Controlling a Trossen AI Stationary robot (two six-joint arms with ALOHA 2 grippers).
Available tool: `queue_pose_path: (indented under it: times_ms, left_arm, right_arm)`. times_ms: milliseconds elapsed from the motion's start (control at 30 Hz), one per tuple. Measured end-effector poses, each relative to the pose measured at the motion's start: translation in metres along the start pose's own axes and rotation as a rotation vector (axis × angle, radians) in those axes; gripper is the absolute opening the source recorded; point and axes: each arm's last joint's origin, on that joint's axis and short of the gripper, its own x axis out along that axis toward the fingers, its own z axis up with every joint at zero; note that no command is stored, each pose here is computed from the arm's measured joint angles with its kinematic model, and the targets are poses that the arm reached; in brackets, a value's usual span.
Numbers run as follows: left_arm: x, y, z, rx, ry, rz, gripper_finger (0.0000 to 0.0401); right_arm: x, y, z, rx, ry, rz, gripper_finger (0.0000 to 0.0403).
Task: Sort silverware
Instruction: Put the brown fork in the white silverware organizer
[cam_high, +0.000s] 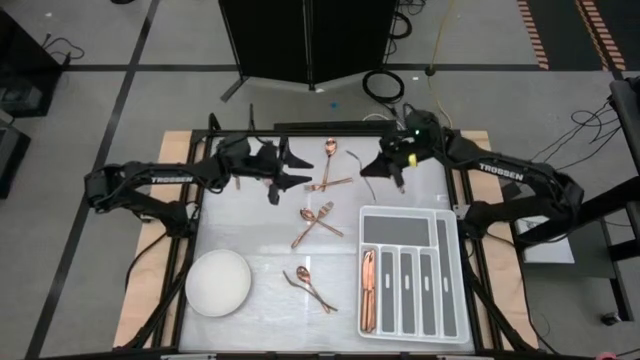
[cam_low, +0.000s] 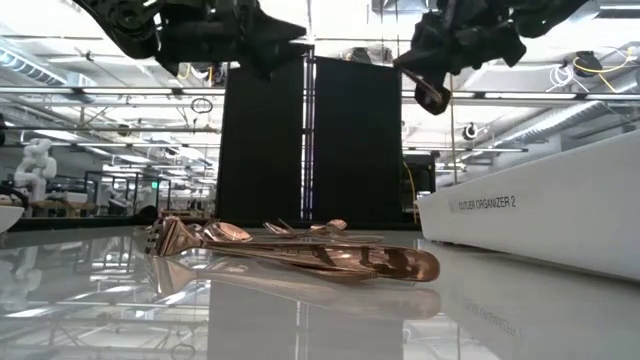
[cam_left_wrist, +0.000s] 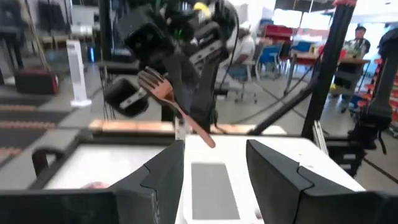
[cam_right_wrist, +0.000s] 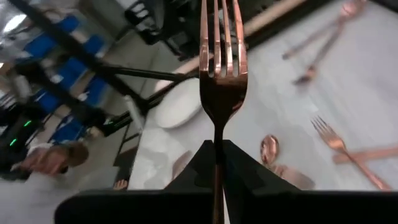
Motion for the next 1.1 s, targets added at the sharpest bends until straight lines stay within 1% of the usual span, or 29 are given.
queue_pose_path:
  times_ms: [200,267,300,367,433,467,533,600,700,767,833,1033,1100]
  left_arm:
    - [0.0,0.004,-0.008,-0.031,0.051,0.024,0.0173]
    - [-0.001,0.007,-0.007,-0.03,0.05,0.057,0.0173]
    - [-0.002,0.008,-0.007,-0.031,0.051,0.073,0.0173]
    - [-0.002,0.01,-0.007,-0.027,0.048,0.08,0.0173]
    - [-0.001,0.01,-0.007,0.003,0.032,0.052,0.0173]
    - [0.001,0.01,-0.007,0.025,0.021,0.02,0.0173]
    - [0.003,0.008,-0.007,0.059,-0.012,-0.086,0.0173]
    - [0.006,0.004,0.0,0.112,-0.099,-0.181,0.0173]
    - [0.01,-0.003,0.008,0.166,-0.216,-0.238,0.0173]
    - [0.014,-0.01,0.011,0.196,-0.264,-0.263,0.0173]
    - [0.02,-0.016,0.014,0.205,-0.285,-0.291,0.0173]
    - [0.041,-0.024,0.016,0.194,-0.289,-0.336,0.0173]
    - [0.046,-0.023,0.02,0.192,-0.288,-0.339,0.0173]
  right_arm:
    - [0.019,0.015,-0.018,0.149,0.042,-0.192,0.0]
    - [0.027,0.025,-0.025,0.17,0.05,-0.225,0.0]
    - [0.031,0.03,-0.027,0.17,0.054,-0.221,0.0]
    - [0.039,0.045,-0.031,0.131,0.051,-0.172,0.0]
    - [0.046,0.061,-0.032,0.054,0.029,-0.089,0.0]
    - [0.049,0.069,-0.032,0.014,0.009,-0.048,0.0]
    - [0.052,0.083,-0.03,-0.072,-0.043,0.033,0.0]
    - [0.054,0.095,-0.027,-0.161,-0.109,0.104,0.0]
    - [0.055,0.11,-0.024,-0.278,-0.181,0.202,0.0]
    - [0.056,0.115,-0.023,-0.322,-0.213,0.232,0.0]
    - [0.058,0.115,-0.023,-0.347,-0.22,0.24,0.0]
    - [0.073,0.106,-0.027,-0.382,-0.19,0.21,0.0]
    - [0.079,0.102,-0.029,-0.389,-0.172,0.23,0.0]
